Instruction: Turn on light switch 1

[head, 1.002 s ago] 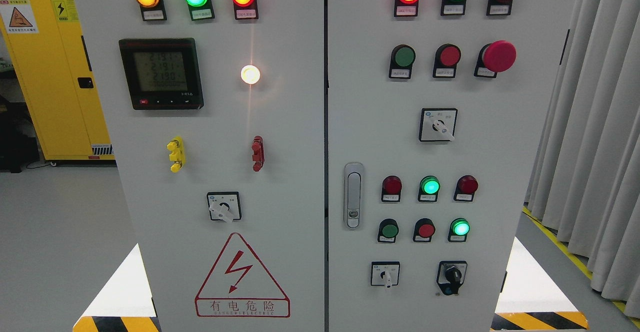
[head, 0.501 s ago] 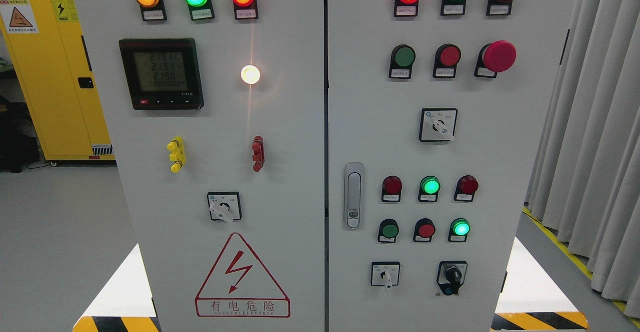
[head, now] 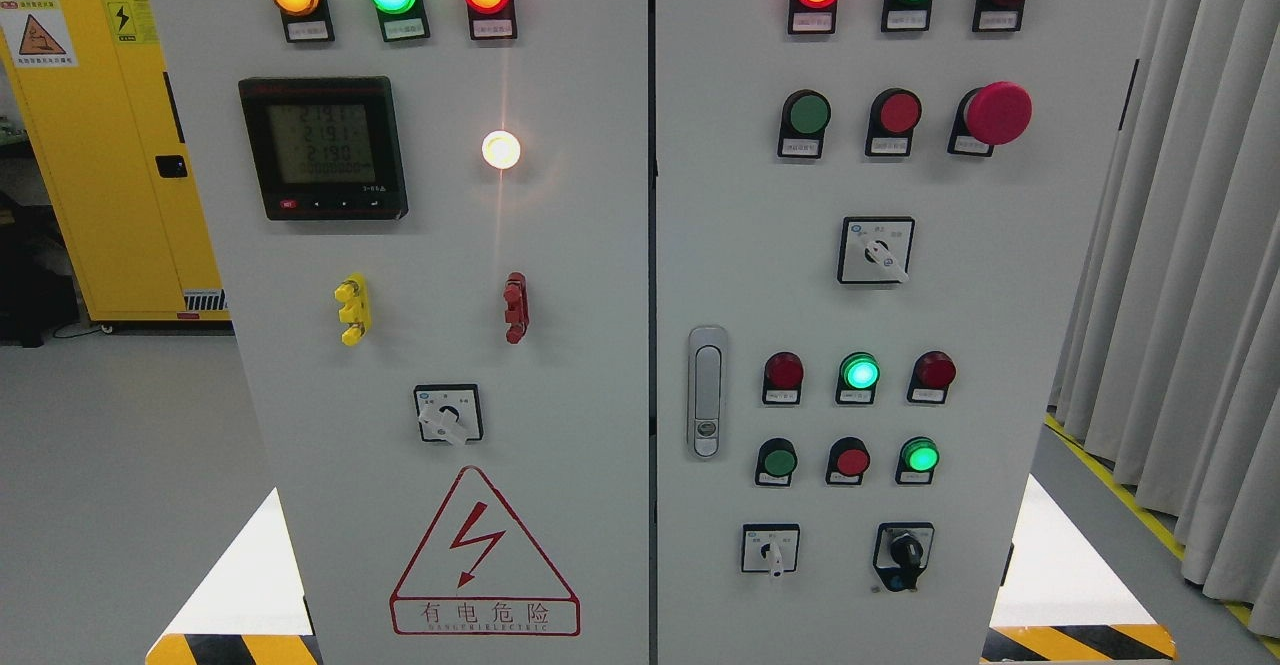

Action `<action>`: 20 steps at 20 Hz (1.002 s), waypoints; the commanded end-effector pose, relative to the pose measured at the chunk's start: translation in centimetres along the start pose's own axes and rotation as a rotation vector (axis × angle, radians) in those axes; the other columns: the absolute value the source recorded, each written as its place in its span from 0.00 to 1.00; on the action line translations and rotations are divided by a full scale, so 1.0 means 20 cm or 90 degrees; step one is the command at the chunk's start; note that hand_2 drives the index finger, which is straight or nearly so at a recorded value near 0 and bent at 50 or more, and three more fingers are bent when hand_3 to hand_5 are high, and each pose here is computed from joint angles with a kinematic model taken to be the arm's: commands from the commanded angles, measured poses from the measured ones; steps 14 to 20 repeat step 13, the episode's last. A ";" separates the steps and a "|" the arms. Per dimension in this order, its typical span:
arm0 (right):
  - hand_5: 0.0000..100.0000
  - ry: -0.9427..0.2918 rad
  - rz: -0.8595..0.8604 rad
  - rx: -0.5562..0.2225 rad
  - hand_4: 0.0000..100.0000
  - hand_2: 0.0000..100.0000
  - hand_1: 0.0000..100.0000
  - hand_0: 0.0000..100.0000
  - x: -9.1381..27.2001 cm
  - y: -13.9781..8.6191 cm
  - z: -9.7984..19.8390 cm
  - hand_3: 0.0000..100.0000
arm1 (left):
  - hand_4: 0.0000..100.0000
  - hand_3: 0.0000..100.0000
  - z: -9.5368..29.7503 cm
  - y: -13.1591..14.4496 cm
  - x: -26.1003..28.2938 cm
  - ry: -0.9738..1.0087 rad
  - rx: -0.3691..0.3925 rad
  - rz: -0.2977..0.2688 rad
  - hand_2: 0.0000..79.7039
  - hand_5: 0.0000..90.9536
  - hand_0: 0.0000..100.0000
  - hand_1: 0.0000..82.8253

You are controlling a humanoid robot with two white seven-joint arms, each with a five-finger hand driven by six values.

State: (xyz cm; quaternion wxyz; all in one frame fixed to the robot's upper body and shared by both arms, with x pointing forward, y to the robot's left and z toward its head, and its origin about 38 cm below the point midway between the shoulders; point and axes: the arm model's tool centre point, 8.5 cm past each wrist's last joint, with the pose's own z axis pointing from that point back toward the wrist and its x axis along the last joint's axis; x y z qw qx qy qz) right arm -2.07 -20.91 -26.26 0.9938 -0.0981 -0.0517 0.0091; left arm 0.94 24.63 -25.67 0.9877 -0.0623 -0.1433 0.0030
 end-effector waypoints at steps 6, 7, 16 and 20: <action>0.00 0.005 -0.018 -0.001 0.00 0.04 0.50 0.00 0.00 0.00 0.00 0.00 | 0.00 0.00 0.03 -0.08 -0.24 0.115 0.007 0.005 0.00 0.00 0.03 0.17; 0.00 0.005 -0.018 -0.001 0.00 0.04 0.50 0.00 0.00 0.00 0.00 0.00 | 0.00 0.00 0.04 -0.08 -0.25 0.116 0.007 0.007 0.00 0.00 0.03 0.17; 0.00 0.005 -0.018 -0.002 0.00 0.04 0.50 0.00 0.00 0.00 0.00 0.00 | 0.00 0.00 0.03 -0.09 -0.25 0.116 0.005 0.008 0.00 0.00 0.03 0.16; 0.00 0.005 -0.018 -0.002 0.00 0.04 0.50 0.00 0.00 0.00 0.00 0.00 | 0.00 0.00 0.03 -0.09 -0.25 0.116 0.005 0.008 0.00 0.00 0.03 0.16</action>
